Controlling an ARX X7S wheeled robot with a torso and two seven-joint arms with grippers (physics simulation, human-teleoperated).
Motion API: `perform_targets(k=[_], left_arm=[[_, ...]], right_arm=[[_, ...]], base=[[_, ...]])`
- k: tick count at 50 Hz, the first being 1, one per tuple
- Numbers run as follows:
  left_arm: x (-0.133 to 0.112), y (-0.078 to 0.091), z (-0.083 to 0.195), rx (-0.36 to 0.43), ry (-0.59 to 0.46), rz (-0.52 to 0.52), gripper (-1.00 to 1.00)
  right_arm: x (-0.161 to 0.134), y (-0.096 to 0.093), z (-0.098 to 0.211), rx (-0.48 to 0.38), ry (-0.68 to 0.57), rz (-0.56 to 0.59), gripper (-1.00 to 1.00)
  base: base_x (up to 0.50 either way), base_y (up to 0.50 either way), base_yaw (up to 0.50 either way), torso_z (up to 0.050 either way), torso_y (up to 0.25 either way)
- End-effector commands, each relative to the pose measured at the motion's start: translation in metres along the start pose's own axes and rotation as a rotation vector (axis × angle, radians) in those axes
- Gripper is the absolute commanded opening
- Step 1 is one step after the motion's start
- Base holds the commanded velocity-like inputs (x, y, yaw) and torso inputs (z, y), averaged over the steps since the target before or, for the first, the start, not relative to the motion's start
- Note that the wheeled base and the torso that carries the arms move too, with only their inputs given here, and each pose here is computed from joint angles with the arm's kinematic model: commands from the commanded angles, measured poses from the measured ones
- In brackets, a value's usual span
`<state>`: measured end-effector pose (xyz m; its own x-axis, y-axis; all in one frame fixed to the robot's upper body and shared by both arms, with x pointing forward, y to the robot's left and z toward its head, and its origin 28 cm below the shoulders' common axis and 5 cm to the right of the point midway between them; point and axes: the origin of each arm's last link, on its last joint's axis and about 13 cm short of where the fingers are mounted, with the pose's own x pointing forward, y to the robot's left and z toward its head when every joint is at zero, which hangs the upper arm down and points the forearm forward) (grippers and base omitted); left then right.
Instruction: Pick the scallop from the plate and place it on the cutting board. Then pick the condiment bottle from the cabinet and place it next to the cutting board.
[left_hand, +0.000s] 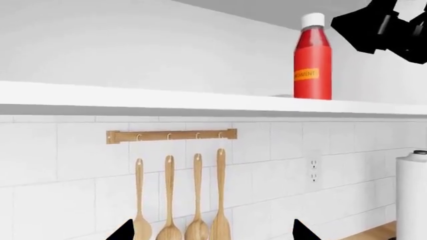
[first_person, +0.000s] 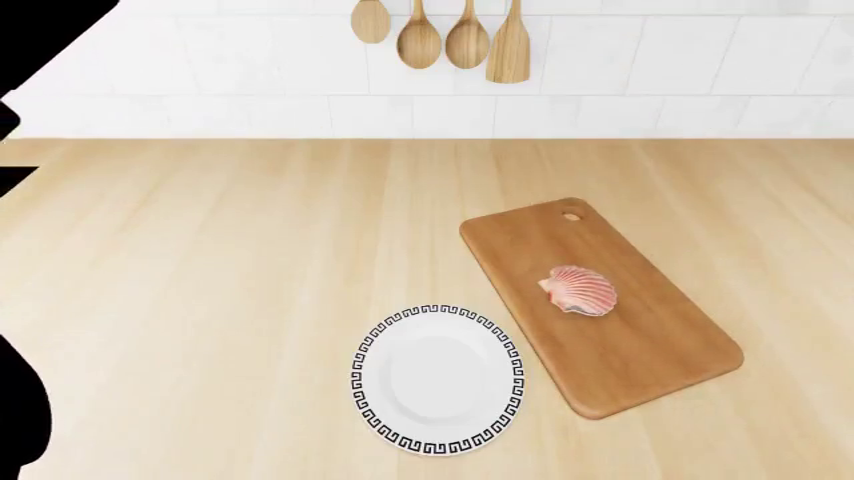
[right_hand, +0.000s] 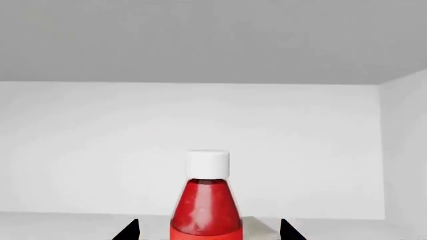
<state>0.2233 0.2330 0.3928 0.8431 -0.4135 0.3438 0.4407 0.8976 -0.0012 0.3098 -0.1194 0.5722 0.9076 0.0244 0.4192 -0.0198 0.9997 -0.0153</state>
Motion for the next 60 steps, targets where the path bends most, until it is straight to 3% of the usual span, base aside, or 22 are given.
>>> perform_targets(k=[1, 24, 47, 48, 60], left_arm=[[0.007, 0.004, 0.001, -0.021, -0.011, 0.01, 1.0], [0.012, 0.008, -0.006, 0.021, -0.015, -0.014, 1.0], [0.012, 0.007, -0.01, 0.012, -0.003, -0.018, 1.0], [0.012, 0.007, -0.01, 0.012, -0.003, -0.018, 1.0], [0.011, 0.007, -0.01, 0.007, -0.001, -0.015, 1.0]], right_arm=[[0.003, 0.0, -0.005, 0.009, 0.002, 0.004, 1.0], [0.005, 0.001, -0.006, 0.003, -0.024, 0.027, 1.0], [0.007, -0.001, -0.012, 0.0, -0.007, 0.011, 1.0], [0.007, -0.001, -0.012, 0.001, -0.007, 0.01, -1.0], [0.006, -0.001, -0.009, 0.002, -0.02, 0.015, -1.0]], base=[[0.0, 0.0, 0.0, 0.0, 0.0], [0.0, 0.0, 0.0, 0.0, -0.058], [0.0, 0.0, 0.0, 0.0, -0.065], [0.0, 0.0, 0.0, 0.0, 0.0], [0.0, 0.0, 0.0, 0.0, 0.0]])
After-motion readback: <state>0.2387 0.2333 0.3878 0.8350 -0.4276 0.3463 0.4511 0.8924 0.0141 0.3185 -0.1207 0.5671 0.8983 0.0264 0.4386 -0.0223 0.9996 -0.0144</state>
